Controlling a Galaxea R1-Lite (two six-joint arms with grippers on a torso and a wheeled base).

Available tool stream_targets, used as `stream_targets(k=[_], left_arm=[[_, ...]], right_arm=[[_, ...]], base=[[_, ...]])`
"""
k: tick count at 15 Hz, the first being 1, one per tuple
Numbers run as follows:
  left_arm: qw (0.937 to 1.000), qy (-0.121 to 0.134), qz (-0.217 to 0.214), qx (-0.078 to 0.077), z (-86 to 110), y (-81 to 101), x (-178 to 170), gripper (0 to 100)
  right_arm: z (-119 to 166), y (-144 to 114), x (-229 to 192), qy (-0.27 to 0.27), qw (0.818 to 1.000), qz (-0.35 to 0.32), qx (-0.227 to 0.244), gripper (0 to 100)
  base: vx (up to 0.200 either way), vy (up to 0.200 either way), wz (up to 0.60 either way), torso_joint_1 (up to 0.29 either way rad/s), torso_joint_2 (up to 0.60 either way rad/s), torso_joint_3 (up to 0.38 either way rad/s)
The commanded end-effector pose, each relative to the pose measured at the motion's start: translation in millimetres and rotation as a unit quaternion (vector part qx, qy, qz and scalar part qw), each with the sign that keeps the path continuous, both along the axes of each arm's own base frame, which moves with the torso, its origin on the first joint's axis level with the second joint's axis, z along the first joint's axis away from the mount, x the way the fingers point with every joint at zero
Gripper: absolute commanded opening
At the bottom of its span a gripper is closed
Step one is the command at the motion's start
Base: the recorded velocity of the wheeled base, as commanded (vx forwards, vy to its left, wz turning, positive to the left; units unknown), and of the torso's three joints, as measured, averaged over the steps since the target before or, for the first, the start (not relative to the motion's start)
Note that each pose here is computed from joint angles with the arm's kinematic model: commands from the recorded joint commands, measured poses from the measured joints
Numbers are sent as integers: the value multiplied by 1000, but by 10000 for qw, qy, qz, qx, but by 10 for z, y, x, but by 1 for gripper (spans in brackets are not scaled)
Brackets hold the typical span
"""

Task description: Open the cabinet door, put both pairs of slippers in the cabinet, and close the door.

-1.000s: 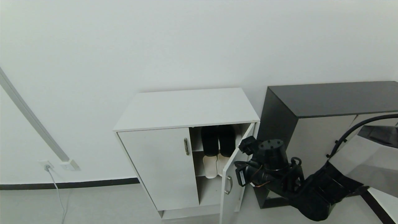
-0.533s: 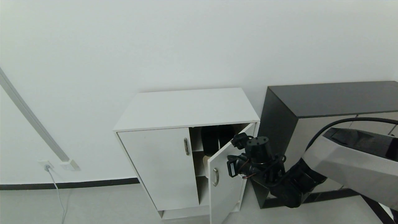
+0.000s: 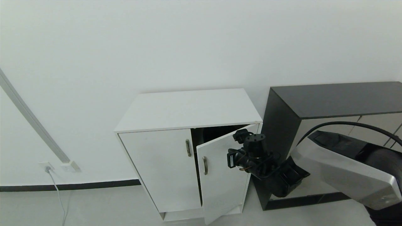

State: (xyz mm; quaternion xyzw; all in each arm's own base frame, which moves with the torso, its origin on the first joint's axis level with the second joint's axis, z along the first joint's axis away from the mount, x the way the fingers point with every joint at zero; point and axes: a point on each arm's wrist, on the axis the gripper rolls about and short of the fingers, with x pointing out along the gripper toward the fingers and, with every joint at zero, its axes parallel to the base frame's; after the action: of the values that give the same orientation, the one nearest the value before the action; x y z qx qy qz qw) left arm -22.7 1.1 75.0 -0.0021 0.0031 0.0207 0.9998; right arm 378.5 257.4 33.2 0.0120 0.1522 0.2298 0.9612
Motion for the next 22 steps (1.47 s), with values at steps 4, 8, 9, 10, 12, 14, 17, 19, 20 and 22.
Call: stream_targets(k=[4,8,9,10,12,14,17,19,20,22], left_arm=[[10000,-1,0,14,0,0,0,0],[10000,0,0,21,0,0,0,0],[10000,0,0,21,0,0,0,0],[10000,0,0,21,0,0,0,0],[10000,0,0,21,0,0,0,0],[10000,0,0,21,0,0,0,0],[10000,0,0,21,0,0,0,0],[10000,0,0,21,0,0,0,0],[10000,0,0,21,0,0,0,0],[10000,0,0,21,0,0,0,0]], right_arm=[[-76,14,161,-142,9998,-96,93,0],[-76,38,264,-260,9994,-133,163,0],[-69,42,284,-292,9993,-140,184,0],[-67,49,294,-305,9993,-140,193,0],[-35,41,337,-360,9990,-169,219,0],[-7,34,367,-418,9987,-189,239,0],[-4,26,397,-416,9987,-210,227,0],[22,19,429,-435,9985,-225,240,0],[37,19,443,-432,9985,-231,229,0],[68,30,461,-454,9984,-233,252,0]], base=[[0,0,0,0,0,0],[0,0,0,0,0,0],[0,0,0,0,0,0],[0,0,0,0,0,0],[0,0,0,0,0,0],[0,0,0,0,0,0],[0,0,0,0,0,0],[0,0,0,0,0,0],[0,0,0,0,0,0],[0,0,0,0,0,0]])
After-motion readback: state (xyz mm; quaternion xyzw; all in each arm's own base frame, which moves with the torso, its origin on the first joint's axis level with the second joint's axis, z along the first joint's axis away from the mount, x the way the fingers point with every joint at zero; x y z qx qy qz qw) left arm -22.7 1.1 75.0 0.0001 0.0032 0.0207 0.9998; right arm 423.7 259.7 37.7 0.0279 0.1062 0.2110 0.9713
